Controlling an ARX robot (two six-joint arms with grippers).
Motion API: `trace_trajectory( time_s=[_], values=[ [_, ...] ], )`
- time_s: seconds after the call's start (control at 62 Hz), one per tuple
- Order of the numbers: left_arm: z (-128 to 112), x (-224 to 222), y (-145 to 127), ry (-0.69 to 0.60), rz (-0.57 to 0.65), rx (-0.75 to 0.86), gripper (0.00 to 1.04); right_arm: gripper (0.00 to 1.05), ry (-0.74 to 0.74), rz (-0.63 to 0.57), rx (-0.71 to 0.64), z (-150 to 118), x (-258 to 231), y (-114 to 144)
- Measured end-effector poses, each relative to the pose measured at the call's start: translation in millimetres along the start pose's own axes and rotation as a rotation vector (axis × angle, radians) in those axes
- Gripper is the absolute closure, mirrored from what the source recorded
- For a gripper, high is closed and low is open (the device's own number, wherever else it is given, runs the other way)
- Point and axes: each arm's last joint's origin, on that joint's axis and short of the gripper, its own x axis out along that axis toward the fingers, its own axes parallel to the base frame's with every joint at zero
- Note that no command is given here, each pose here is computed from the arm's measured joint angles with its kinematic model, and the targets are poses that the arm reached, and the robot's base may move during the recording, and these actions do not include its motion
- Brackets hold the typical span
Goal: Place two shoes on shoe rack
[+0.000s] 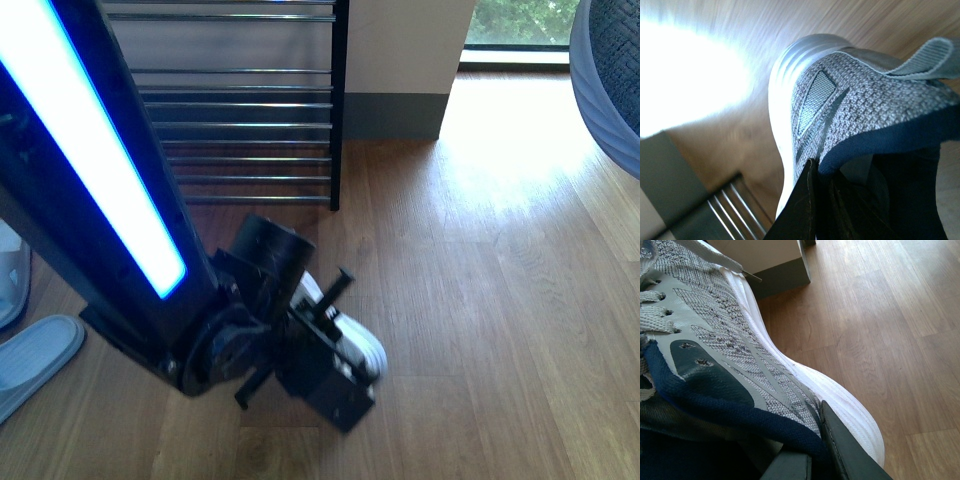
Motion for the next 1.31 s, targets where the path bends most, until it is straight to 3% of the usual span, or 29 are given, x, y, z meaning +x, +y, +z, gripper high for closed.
trace_trajectory(
  time_s=[0.113,0.242,0.404,0.436,0.629,0.694,0.759,0.872,0.968,1.146,1.307],
  values=[
    [29.5,-4.3,-20.3,-0.134,-0.035,0.189,1.03,1.03,0.0,0.0,0.0,0.0,0.0,0.0],
    [38.6,-9.3,-34.9,-0.166,-0.077,0.194,1.02,1.03,0.0,0.0,0.0,0.0,0.0,0.0],
    [25.9,-13.6,-22.7,-0.073,-0.056,0.142,0.76,1.03,0.0,0.0,0.0,0.0,0.0,0.0],
    [19.1,-11.5,-12.2,0.012,-0.028,0.081,0.67,1.03,0.0,0.0,0.0,0.0,0.0,0.0],
    [-5.9,-5.1,22.6,0.303,0.019,-0.343,0.37,1.03,0.0,0.0,0.0,0.0,0.0,0.0],
    [-16.7,-4.0,34.2,0.427,0.036,-0.564,0.24,1.03,0.0,0.0,0.0,0.0,0.0,0.0],
    [-28.0,-3.9,45.3,0.551,0.066,-0.894,0.09,1.03,0.0,0.0,0.0,0.0,0.0,0.0],
    [-27.0,-4.5,40.3,0.599,0.062,-1.208,0.1,1.03,0.0,0.0,0.0,0.0,0.0,0.0],
    [-12.1,-2.7,26.7,0.572,-0.039,-1.392,0.09,1.03,0.0,0.0,0.0,0.0,0.0,0.0],
    [14.1,-5.1,-0.5,0.583,-0.172,-1.494,0.09,1.03,0.0,0.0,0.0,0.0,0.0,0.0],
    [19.1,-14.5,-11.4,0.628,-0.184,-1.539,0.09,1.03,0.0,0.001,0.0,0.0,0.0,0.0]
  ],
)
